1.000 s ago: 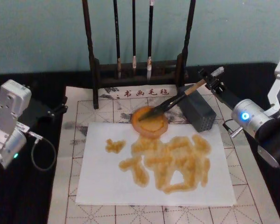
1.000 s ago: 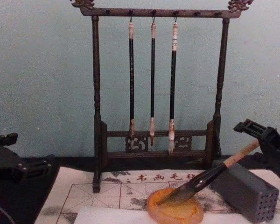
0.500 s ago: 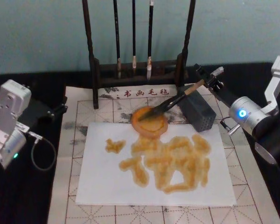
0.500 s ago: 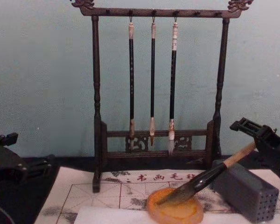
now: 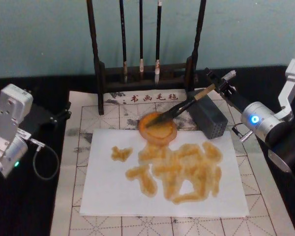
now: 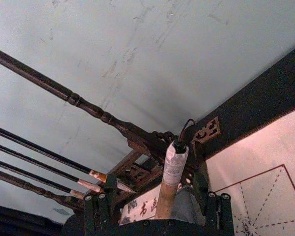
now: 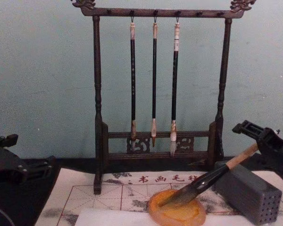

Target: Pick up the brush from the inkstone, write on the paper, then place the brush back to its original position.

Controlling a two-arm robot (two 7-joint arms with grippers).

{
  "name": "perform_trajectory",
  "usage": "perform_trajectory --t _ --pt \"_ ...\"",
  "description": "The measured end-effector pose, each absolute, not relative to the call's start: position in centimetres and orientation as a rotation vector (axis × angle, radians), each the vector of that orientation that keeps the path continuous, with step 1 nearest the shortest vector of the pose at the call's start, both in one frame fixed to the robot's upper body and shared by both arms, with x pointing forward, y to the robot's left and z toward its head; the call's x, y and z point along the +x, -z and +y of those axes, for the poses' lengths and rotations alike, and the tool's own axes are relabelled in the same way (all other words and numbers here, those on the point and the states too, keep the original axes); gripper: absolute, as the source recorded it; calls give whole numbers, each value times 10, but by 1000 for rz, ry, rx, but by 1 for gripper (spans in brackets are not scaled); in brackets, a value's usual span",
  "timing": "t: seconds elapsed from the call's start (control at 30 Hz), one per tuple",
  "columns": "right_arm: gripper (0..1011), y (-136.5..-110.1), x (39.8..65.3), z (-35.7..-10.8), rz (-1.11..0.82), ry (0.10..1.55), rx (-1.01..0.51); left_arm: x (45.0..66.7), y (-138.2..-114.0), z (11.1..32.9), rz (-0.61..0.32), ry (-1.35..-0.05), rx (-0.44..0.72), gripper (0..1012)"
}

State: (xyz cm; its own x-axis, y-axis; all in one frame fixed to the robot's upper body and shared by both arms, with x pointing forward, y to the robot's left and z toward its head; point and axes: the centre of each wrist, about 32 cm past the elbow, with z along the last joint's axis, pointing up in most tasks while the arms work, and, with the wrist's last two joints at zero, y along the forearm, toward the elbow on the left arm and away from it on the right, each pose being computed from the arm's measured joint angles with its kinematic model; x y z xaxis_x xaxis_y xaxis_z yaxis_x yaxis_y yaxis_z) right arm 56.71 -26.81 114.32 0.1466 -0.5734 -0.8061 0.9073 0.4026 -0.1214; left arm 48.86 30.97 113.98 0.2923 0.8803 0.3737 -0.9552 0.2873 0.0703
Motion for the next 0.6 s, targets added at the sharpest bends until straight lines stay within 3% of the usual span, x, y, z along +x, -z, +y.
perform_trajectory --t 0.23,0.6 --pt "1000 -1143 567 -268 906 1117 448 489 -1140 310 -285 -1248 304 1001" --pt "743 -1144 567 -268 906 1116 449 489 -1140 310 -285 -1248 304 1001"
